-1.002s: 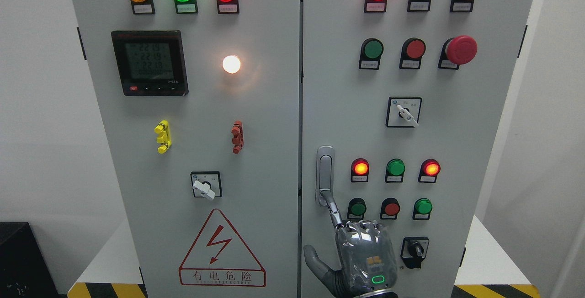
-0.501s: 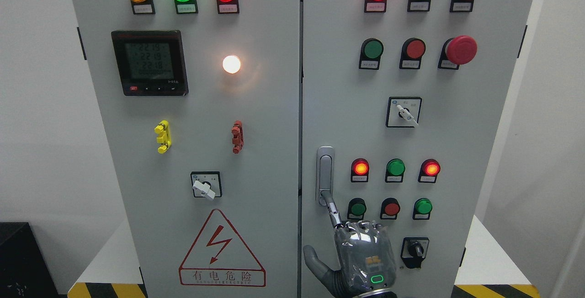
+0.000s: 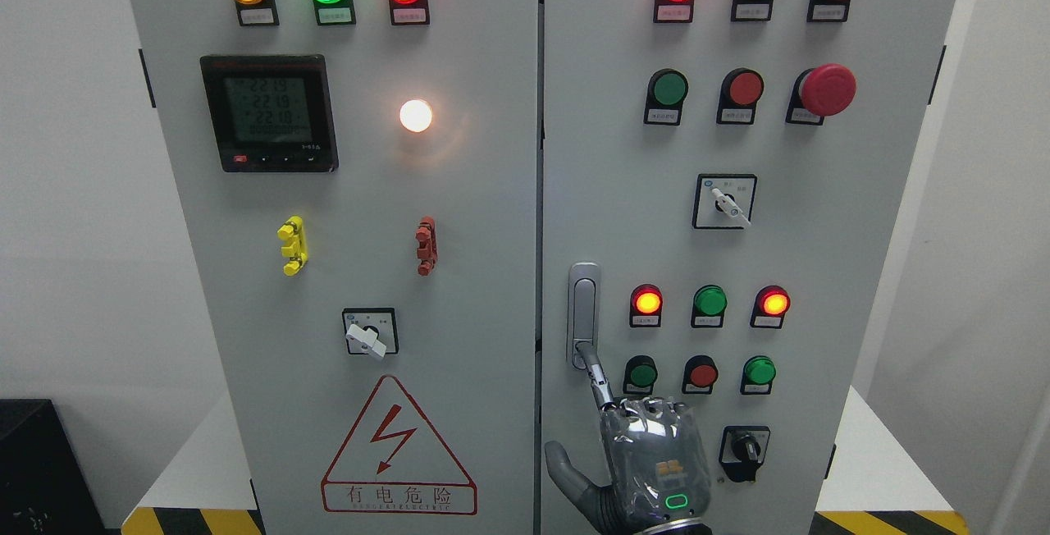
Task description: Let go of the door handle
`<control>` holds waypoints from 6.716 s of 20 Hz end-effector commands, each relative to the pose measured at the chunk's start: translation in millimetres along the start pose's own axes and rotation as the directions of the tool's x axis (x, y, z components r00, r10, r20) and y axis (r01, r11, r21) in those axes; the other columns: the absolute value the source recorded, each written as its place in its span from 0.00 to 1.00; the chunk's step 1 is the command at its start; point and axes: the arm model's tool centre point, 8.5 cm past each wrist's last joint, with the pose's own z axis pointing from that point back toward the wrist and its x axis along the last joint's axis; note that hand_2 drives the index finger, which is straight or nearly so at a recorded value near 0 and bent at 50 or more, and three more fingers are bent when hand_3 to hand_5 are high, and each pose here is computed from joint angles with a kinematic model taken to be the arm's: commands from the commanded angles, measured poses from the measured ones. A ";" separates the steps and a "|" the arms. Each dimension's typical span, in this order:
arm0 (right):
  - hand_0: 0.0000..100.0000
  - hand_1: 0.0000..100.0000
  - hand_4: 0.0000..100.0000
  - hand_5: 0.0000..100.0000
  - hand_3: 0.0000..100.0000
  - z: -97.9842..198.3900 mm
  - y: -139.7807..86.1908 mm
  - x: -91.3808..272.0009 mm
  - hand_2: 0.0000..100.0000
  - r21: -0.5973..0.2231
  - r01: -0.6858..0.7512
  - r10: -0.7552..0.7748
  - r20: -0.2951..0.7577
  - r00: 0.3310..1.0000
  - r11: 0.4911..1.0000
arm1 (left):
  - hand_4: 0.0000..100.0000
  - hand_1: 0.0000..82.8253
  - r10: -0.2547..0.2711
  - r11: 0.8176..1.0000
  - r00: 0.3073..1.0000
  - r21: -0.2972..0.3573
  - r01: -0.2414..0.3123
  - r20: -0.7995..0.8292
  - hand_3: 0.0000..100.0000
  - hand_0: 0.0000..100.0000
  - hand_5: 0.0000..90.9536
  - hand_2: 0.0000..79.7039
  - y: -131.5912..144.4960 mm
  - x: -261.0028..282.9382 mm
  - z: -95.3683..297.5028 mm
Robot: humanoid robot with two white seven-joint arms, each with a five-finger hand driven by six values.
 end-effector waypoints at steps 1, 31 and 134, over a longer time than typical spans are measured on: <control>0.25 0.33 1.00 0.99 1.00 1.2 3.3 0.0 0.00 0.024 0.002 -0.002 -0.002 1.000 1.000 | 0.01 0.00 -0.022 1.000 1.000 -0.003 0.022 0.018 0.09 0.00 0.00 0.03 -0.8 6.8 -0.7; 0.25 0.33 1.00 0.99 1.00 11.0 1.6 0.9 0.00 0.012 0.019 -0.019 -0.004 1.000 1.000 | 0.01 0.00 -0.022 1.000 1.000 -0.003 0.022 0.018 0.09 0.00 0.00 0.03 -0.8 6.8 -0.7; 0.23 0.29 1.00 0.95 1.00 -62.9 -67.4 -17.0 0.90 -0.124 0.007 -0.020 -0.103 0.995 0.992 | 0.01 0.00 -0.022 1.000 1.000 -0.003 0.022 0.018 0.09 0.00 0.00 0.03 -0.8 6.8 -0.7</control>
